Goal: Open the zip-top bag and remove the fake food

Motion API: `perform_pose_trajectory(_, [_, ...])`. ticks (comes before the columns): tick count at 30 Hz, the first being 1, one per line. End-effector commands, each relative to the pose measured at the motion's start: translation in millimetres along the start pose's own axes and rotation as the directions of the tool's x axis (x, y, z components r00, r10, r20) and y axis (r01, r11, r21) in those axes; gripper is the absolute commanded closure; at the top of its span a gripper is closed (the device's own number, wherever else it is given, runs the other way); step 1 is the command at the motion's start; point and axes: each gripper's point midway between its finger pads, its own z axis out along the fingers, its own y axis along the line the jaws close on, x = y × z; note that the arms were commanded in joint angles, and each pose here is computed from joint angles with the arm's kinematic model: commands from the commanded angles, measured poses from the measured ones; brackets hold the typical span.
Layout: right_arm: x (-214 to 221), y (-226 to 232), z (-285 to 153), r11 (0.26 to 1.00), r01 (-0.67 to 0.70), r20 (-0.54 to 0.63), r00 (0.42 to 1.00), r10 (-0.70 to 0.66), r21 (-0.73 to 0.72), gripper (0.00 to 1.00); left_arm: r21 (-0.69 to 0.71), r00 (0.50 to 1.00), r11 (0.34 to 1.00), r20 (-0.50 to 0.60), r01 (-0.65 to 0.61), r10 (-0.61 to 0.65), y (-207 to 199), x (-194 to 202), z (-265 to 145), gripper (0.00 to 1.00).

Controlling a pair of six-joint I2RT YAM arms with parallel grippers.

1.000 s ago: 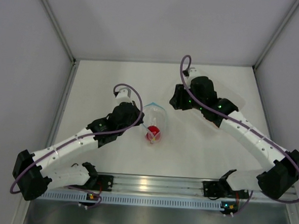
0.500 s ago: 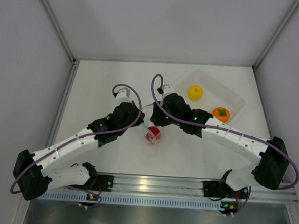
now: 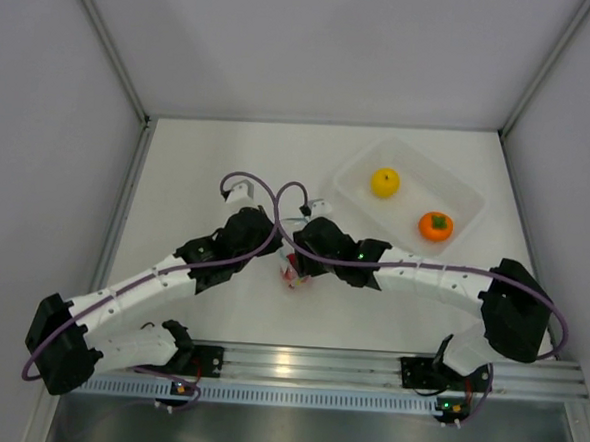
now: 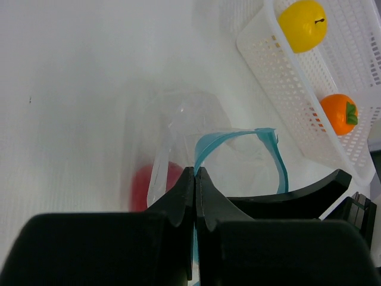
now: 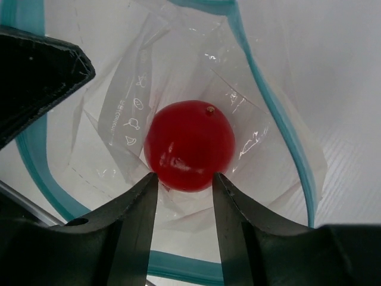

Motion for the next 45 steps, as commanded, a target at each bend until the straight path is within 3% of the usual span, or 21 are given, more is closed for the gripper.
perform_pose_trajectory(1, [-8.6,22.1,8.7,0.999,-0.021,0.061,0.998,0.023,-0.036,0.56,0.003,0.999,0.999,0.023,0.041,-0.041,3.0,-1.4,1.5,1.0])
perform_pose_trajectory(18, [-4.6,23.4,44.0,0.999,-0.032,0.05,0.998,0.03,0.036,0.46,0.001,0.998,0.998,-0.002,0.06,-0.06,19.8,13.7,-3.9,1.0])
perform_pose_trajectory(28, [23.5,18.7,71.9,0.997,0.024,-0.057,0.998,-0.02,0.073,0.36,-0.02,0.998,0.998,-0.023,0.057,-0.058,32.3,25.2,-2.8,1.0])
perform_pose_trajectory(32, [31.9,16.2,75.5,0.996,0.034,-0.083,0.996,-0.027,0.082,0.27,-0.018,0.999,0.998,-0.013,0.053,-0.053,33.6,23.3,-4.5,1.0])
perform_pose_trajectory(45, [70.2,1.1,85.0,0.994,0.052,-0.171,0.985,-0.034,0.1,0.2,-0.032,0.999,0.999,-0.015,0.041,-0.041,37.3,25.4,-2.5,1.0])
